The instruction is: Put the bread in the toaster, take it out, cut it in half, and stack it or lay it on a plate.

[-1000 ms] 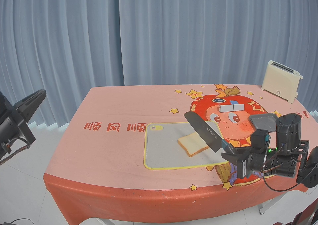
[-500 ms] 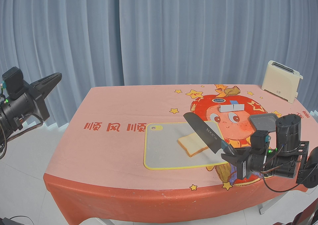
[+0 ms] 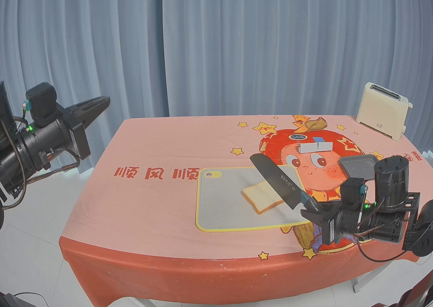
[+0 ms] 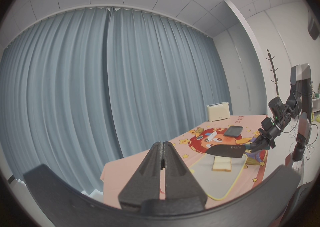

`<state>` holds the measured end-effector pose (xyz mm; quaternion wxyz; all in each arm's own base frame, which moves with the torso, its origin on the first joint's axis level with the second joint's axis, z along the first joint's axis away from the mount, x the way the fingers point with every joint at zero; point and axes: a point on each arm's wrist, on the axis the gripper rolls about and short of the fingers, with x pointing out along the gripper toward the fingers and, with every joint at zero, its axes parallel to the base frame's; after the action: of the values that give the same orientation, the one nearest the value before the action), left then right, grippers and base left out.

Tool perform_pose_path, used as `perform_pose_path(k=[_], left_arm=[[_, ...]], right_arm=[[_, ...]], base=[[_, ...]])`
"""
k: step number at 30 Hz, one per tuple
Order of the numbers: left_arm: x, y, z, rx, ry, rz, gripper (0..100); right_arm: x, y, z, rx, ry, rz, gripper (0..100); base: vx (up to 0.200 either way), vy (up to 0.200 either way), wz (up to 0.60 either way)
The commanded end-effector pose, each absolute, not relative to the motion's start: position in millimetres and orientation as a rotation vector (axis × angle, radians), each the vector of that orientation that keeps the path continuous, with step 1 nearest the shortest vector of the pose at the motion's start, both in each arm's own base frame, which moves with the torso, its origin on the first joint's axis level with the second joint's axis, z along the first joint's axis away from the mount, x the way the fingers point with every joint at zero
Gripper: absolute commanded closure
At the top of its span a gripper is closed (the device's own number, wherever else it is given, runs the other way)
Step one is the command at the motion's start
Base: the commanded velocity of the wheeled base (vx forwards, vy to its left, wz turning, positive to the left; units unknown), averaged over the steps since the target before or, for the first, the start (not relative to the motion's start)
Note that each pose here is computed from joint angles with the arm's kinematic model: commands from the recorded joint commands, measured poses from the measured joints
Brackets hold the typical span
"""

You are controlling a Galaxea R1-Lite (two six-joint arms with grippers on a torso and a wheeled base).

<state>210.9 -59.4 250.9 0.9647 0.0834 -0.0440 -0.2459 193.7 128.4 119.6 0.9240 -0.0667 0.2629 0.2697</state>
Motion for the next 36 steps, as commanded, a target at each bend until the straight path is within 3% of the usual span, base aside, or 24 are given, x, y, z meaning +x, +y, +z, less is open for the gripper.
perform_pose_path(k=[1, 11, 26, 33, 36], left_arm=[[209, -61, 233, 0.17, -0.027, -0.513, 100], [210, -60, 236, 0.167, -0.065, -0.509, 100], [241, -68, 212, 0.158, -0.004, -0.607, 100], [249, -73, 217, 0.036, -0.066, -0.616, 100], [249, -73, 223, 0.021, -0.08, -0.628, 100]], right_arm=[[193, 130, 119, -0.139, 0.543, 0.561, 100], [195, 134, 111, -0.148, 0.564, 0.566, 100], [194, 134, 109, -0.153, 0.576, 0.569, 100], [194, 136, 111, -0.151, 0.567, 0.575, 100], [194, 136, 112, -0.151, 0.564, 0.575, 100]], base=[[0.0, 0.0, 0.0], [0.0, 0.0, 0.0], [0.0, 0.0, 0.0], [0.0, 0.0, 0.0], [0.0, 0.0, 0.0]])
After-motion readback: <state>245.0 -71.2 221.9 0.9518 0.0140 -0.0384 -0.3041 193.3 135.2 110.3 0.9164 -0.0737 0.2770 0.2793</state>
